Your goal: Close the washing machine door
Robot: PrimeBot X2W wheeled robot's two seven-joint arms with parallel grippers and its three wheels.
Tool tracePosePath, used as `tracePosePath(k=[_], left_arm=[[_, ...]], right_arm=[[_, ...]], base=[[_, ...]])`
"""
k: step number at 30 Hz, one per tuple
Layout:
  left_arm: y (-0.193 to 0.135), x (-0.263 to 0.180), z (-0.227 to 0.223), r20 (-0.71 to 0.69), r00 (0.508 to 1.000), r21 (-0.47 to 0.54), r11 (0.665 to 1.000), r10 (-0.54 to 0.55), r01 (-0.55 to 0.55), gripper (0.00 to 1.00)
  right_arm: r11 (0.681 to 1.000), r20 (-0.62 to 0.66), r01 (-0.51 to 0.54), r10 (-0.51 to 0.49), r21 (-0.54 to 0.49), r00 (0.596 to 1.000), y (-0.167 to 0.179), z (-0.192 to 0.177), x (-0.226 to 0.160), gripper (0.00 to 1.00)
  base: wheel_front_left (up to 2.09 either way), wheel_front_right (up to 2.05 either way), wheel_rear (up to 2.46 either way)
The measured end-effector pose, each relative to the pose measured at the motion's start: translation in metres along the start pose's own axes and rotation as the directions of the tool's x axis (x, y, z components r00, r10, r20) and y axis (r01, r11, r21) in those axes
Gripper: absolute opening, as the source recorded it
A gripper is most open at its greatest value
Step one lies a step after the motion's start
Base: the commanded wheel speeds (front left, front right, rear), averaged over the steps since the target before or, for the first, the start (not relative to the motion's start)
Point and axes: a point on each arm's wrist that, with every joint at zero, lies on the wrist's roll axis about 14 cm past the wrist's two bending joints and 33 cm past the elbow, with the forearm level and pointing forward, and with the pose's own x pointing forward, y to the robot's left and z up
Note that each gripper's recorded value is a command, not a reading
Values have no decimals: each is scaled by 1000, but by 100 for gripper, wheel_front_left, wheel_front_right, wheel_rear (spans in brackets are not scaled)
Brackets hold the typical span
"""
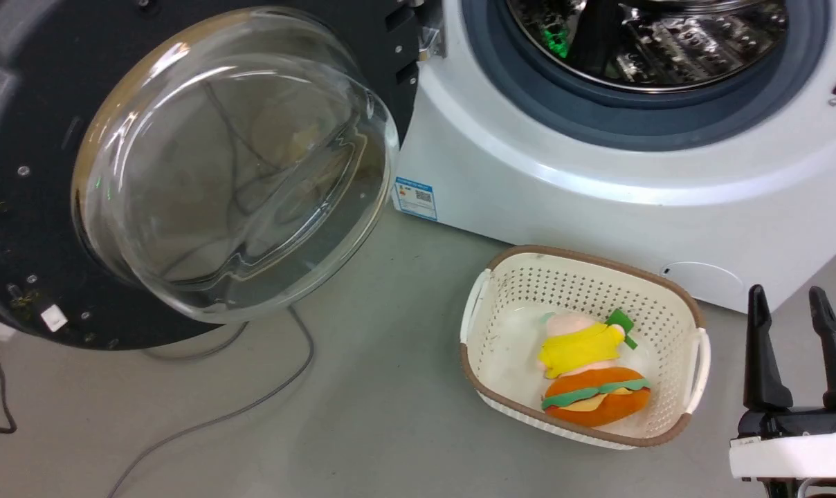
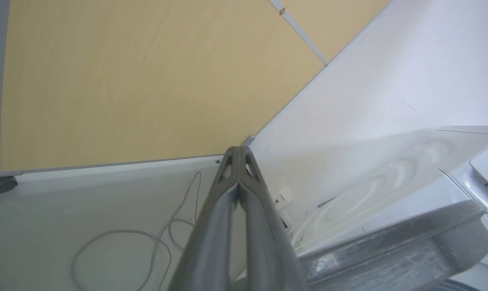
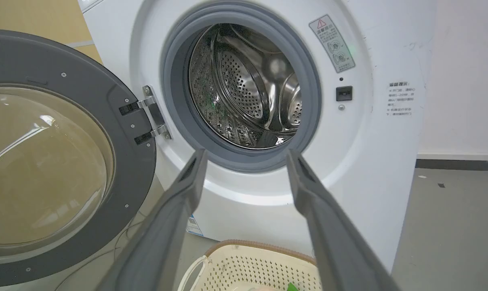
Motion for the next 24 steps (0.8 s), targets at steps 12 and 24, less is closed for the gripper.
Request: tracePosePath(k=[12,24], left_arm=[[-25,10,-31,-282,955,-57,995,-98,85,0],[-46,-16,-56,-497,842,-89,978,-207,189,0]], right_arm=[[998,27,-19,17,57,999,6,-5,15,100],[993,75,-52,45,102,996,17,-1,29,100]], base=[[0,0,0],[0,0,0]])
